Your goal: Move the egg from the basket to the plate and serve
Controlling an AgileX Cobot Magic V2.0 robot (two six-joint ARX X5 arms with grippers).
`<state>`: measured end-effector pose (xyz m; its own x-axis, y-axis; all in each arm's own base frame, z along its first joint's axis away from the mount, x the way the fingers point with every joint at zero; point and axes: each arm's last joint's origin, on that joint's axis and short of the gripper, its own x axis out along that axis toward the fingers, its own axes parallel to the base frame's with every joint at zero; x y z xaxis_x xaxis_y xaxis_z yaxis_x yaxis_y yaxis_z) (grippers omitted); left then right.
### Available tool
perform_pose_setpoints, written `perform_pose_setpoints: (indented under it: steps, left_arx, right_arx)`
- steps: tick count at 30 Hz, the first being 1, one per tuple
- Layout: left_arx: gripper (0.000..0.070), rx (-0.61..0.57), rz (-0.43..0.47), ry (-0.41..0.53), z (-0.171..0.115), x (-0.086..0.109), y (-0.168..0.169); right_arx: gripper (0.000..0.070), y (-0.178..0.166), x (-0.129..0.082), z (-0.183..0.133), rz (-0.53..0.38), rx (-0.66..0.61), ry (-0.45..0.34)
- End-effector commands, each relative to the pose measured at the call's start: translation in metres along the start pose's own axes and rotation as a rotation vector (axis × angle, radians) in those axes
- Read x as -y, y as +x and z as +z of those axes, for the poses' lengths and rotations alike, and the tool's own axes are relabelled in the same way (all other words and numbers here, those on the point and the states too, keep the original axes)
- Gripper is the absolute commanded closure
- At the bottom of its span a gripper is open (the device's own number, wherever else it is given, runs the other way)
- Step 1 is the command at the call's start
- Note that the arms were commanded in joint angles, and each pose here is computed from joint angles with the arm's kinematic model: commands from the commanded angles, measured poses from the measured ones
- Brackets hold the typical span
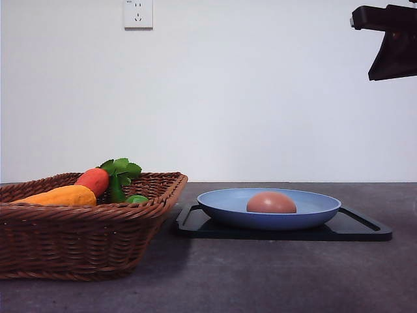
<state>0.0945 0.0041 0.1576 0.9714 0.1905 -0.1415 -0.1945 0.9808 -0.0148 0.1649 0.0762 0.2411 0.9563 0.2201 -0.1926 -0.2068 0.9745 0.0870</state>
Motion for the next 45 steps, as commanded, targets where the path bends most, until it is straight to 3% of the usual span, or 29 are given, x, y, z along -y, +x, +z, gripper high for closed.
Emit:
perform_pose_setpoints:
  steps: [1,6,29,33,40,45]
  left_arx:
    - [0.07,-0.022,0.005,-0.045,-0.009,0.0,0.003]
    - [0.07,-0.018,0.01,-0.103,-0.009,-0.001,0.003]
    - [0.07,-0.015,0.031,-0.107,-0.008,-0.003,0.003]
    - [0.07,-0.015,0.031,-0.107,-0.008,-0.003,0.003]
    - [0.07,-0.013,0.031,-0.108,-0.008,-0.003,0.003]
    - [0.07,-0.013,0.031,-0.108,-0.008,-0.003,0.003]
  right_arx:
    - [0.0697,0.001,-0.001,0.002,0.003,0.013,0.012]
    - [0.0697,0.001,-0.001,0.002,0.003,0.014,0.012]
    - [0.0697,0.001,-0.001,0.002,0.003,0.014,0.012]
    - [0.0697,0.0,-0.001,0.003,0.002,0.012,-0.019]
    - [0.0697,-0.033,0.016,0.021,-0.141,0.158,-0.168]
    - [0.0697,-0.058,0.034,0.012,-0.151,0.266,-0.154]
